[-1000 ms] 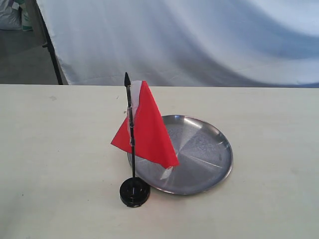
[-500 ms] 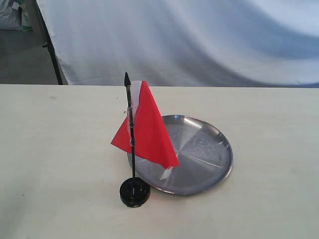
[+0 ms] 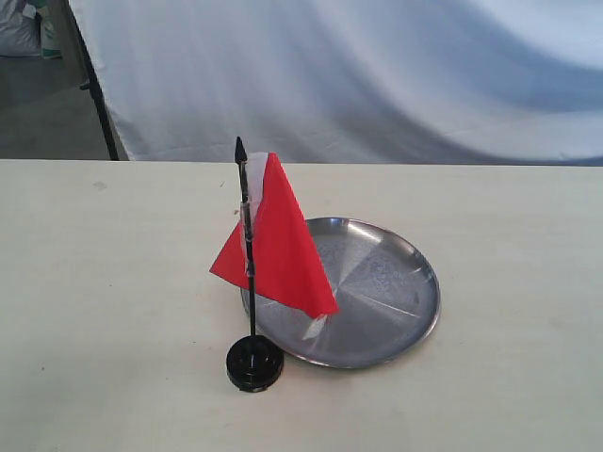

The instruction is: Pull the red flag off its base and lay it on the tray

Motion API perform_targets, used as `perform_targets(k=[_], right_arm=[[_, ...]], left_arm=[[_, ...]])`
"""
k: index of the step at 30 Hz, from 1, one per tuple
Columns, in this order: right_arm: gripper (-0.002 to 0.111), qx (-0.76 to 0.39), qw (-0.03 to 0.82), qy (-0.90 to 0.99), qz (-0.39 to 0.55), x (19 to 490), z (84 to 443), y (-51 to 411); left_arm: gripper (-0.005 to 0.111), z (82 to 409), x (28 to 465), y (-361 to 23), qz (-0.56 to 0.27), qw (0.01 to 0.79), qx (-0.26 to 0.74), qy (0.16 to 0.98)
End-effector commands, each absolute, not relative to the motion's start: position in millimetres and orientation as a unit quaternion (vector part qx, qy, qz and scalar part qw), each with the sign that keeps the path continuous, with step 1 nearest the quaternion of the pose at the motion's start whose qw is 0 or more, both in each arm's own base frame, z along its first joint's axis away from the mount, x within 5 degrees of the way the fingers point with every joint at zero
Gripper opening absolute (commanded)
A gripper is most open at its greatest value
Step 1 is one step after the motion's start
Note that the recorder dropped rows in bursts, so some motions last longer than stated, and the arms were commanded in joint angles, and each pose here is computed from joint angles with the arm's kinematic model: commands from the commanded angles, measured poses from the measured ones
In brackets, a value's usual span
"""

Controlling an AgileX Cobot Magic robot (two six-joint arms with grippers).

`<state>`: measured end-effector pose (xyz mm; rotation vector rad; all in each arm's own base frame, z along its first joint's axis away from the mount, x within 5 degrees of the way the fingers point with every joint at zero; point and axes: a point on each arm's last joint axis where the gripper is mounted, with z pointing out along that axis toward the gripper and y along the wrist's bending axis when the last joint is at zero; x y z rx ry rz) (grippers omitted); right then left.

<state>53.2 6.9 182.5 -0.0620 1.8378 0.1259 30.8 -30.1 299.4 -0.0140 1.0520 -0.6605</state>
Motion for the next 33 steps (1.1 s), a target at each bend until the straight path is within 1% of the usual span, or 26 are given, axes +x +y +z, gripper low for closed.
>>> perform_targets(k=[1,4,7,9,11,14,20,22,26,33], right_arm=[[0.000,-0.023,0.608,0.792,0.055,53.0,182.1,6.6],[0.000,-0.023,0.608,0.792,0.055,53.0,182.1,6.6],[0.000,-0.023,0.608,0.792,0.055,53.0,182.1,6.6],[0.000,-0.023,0.608,0.792,0.055,53.0,182.1,6.6],[0.000,-0.023,0.608,0.792,0.055,53.0,182.1,6.6],[0.000,-0.023,0.608,0.792,0.055,53.0,182.1,6.6],[0.000,-0.023,0.608,0.792,0.055,53.0,182.1,6.6],[0.000,-0.023,0.608,0.792,0.055,53.0,182.1,6.6],[0.000,-0.023,0.608,0.792,0.055,53.0,182.1,6.6],[0.000,-0.023,0.608,0.792,0.055,53.0,182.1,6.6]], left_arm=[[0.000,332.7,36.8,-45.2,-0.335,0.769,0.068,0.540],[0.000,345.4,53.8,-55.0,-0.387,0.712,0.103,0.577],[0.000,345.0,80.8,-61.0,-0.427,0.652,0.124,0.614],[0.000,336.9,99.4,-63.3,-0.456,0.609,0.124,0.637],[0.000,325.6,115.3,-65.0,-0.467,0.568,0.128,0.665],[0.000,303.1,138.1,-65.6,-0.464,0.505,0.130,0.716],[0.000,263.5,176.6,-62.6,-0.476,0.410,0.079,0.774],[0.000,254.6,183.9,-62.0,-0.474,0.398,0.076,0.782],[0.000,240.0,193.1,-61.9,-0.455,0.397,0.115,0.789],[0.000,223.0,195.9,-64.7,-0.466,0.382,0.154,0.783]])
